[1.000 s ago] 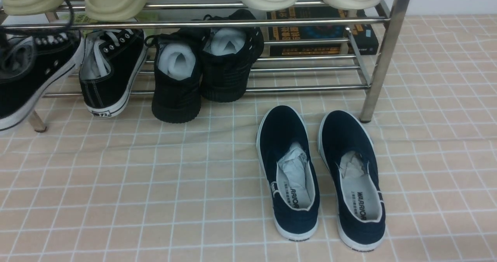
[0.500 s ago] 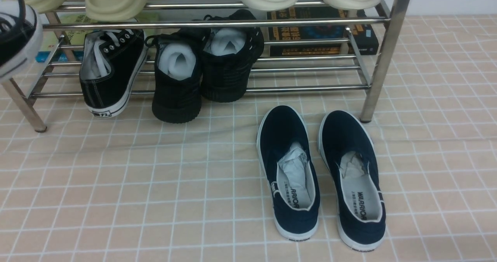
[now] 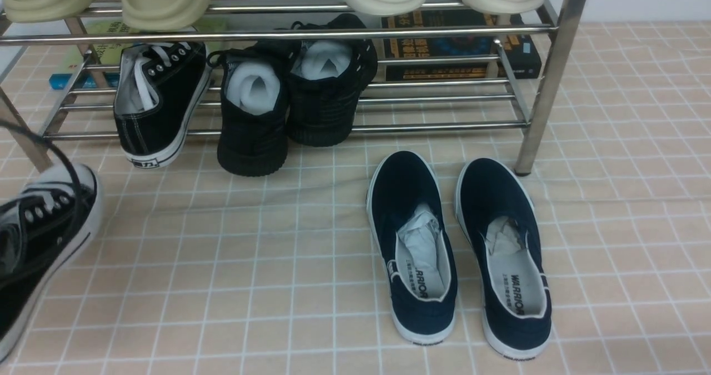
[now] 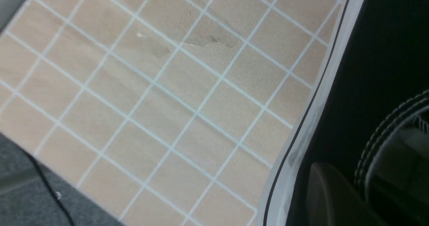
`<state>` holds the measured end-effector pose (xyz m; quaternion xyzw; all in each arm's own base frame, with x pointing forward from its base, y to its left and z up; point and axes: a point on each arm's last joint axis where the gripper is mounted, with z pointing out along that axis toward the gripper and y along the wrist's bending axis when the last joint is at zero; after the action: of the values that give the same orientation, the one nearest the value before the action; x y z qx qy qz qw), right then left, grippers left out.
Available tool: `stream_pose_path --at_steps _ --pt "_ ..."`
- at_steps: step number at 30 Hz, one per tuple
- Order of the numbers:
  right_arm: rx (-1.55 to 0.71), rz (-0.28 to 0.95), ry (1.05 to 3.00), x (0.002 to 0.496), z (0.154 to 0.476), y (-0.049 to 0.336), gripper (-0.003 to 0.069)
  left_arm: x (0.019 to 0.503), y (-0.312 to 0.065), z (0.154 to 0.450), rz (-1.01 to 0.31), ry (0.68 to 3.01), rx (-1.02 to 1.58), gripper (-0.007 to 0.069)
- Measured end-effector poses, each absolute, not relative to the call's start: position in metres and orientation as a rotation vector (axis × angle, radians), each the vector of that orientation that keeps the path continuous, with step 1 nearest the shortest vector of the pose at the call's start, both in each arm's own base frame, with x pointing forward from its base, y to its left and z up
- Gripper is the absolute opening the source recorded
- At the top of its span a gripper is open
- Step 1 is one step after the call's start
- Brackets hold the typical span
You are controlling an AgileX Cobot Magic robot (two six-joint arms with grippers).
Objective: Take the shoes off the shelf from the light coffee tablecloth by hand.
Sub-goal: 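Set the held shoe down on the floor in front of the rack with the left gripper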
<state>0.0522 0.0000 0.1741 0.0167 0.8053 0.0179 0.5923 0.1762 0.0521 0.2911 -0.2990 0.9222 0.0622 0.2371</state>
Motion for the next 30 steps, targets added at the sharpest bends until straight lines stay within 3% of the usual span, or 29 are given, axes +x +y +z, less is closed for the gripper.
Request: stream_pose_path --at_steps 8,17,24,29,30 --pt "0.039 0.042 1.873 0.052 0.174 0.0 0.0239 0.185 0.053 0.258 0.12 2.429 -0.901 0.0025" --pt "0.039 0.042 1.873 0.052 0.174 0.0 0.0239 0.208 0.059 0.231 0.165 2.503 -0.873 0.0027" --pt "0.039 0.042 1.873 0.052 0.174 0.0 0.024 0.211 0.062 0.23 0.212 2.514 -0.796 0.0036" --pt "0.039 0.042 1.873 0.052 0.174 0.0 0.024 0.211 0.063 0.23 0.233 2.514 -0.771 0.0087" --pt "0.039 0.042 1.873 0.052 0.174 0.0 0.024 0.211 0.063 0.23 0.24 2.514 -0.765 0.0127"
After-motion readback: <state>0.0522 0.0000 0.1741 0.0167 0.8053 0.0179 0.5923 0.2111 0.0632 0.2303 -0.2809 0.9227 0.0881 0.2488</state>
